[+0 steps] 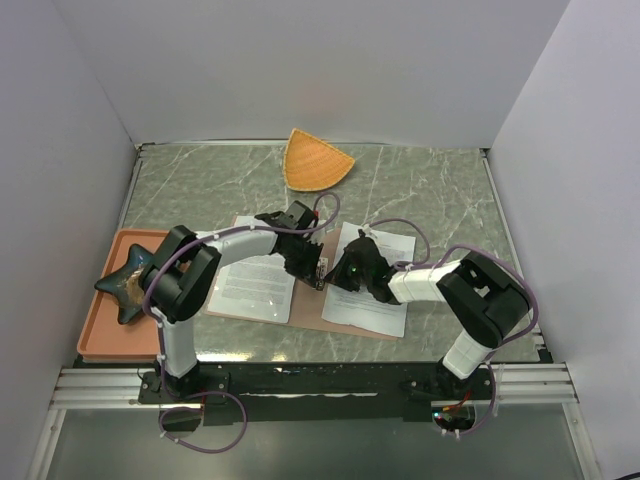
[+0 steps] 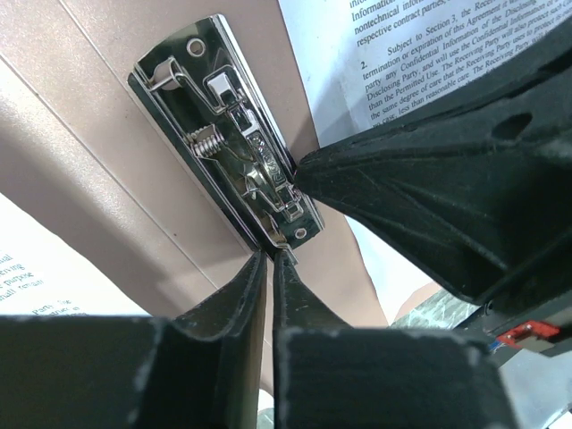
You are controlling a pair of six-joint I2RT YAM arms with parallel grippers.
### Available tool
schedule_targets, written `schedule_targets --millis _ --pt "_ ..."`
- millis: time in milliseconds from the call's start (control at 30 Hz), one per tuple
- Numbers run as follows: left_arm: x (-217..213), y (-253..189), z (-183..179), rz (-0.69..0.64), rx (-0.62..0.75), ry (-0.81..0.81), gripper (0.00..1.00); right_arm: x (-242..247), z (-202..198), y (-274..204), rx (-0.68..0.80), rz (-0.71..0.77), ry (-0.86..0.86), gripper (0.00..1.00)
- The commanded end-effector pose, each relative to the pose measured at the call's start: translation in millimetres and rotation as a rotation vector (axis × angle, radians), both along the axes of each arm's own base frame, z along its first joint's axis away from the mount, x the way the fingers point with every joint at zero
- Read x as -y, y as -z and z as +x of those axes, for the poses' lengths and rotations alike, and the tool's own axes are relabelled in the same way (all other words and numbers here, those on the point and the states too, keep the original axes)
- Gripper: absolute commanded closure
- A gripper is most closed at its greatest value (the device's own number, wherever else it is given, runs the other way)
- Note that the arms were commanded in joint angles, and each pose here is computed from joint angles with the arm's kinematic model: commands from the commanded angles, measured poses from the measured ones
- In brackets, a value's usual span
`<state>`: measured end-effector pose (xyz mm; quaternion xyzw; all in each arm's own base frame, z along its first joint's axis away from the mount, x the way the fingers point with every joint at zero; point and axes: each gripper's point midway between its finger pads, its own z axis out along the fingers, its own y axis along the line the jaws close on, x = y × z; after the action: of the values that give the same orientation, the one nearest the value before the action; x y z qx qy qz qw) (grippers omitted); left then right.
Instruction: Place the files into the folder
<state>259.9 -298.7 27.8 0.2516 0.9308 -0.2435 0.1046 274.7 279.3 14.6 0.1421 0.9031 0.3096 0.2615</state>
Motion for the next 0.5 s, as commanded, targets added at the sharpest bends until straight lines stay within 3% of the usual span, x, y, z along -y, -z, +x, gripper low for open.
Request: schedule_targets --millis 0,467 --pt "5 20 0 0.075 0.024 0.026 0.92 24 -43 54 -0.147 -0.166 -0.038 1.0" --pt "11 41 -6 0.127 -0.001 0.044 0.99 18 -71 77 -0.217 -0.171 -0.061 1.0"
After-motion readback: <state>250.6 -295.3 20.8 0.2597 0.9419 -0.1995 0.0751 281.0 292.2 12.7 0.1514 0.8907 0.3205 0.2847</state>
